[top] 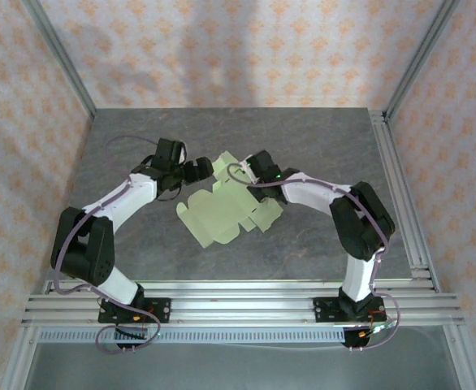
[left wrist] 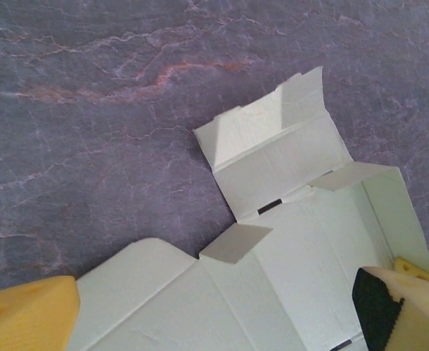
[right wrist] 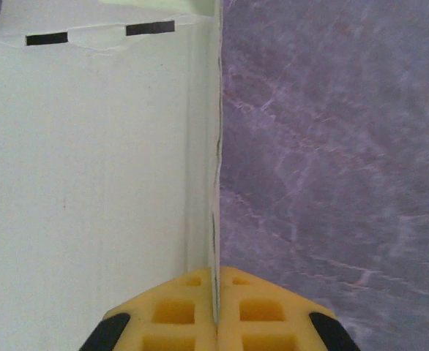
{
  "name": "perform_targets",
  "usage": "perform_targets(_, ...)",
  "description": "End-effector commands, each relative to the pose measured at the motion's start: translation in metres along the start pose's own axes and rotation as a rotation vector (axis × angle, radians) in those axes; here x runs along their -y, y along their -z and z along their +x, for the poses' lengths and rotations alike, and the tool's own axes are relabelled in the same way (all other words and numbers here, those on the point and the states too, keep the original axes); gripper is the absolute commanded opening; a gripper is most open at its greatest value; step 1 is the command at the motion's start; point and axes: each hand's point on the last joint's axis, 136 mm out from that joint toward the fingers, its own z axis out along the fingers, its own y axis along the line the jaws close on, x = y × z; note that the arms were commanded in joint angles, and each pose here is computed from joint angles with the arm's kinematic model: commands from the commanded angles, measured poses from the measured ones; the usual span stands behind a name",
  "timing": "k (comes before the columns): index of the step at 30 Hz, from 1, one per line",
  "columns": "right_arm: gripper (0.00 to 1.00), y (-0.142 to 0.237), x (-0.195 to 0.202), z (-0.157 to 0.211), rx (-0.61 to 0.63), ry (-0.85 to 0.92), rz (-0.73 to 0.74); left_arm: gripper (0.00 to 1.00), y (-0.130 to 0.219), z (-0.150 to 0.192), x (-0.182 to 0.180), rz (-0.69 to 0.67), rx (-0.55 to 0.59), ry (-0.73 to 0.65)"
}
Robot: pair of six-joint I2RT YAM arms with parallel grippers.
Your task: Fold the paper box
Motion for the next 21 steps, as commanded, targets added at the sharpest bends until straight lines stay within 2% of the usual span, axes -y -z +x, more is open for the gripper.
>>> perform_targets(1, 0.00, 0.020, 0.026, -0.009, 0.018, 0.164, 0.267, 0.97, 0.008, -0.011, -0.009, -0.012, 0.051, 0.021)
perform_targets(9, 0.00, 0.038, 0.015, -0.024, 0.081, 0.304, 0.371, 0.97, 0.000, -0.026, -0.028, -0.007, 0.072, 0.080)
perform_targets(14, 0.00, 0.045, 0.006, -0.024, 0.121, 0.364, 0.355, 0.88, -0.015, -0.047, -0.045, 0.038, 0.113, 0.164)
perform_targets(21, 0.00, 0.050, -0.004, -0.026, 0.190, 0.443, 0.405, 0.87, -0.038, -0.066, -0.044, 0.060, 0.118, 0.129)
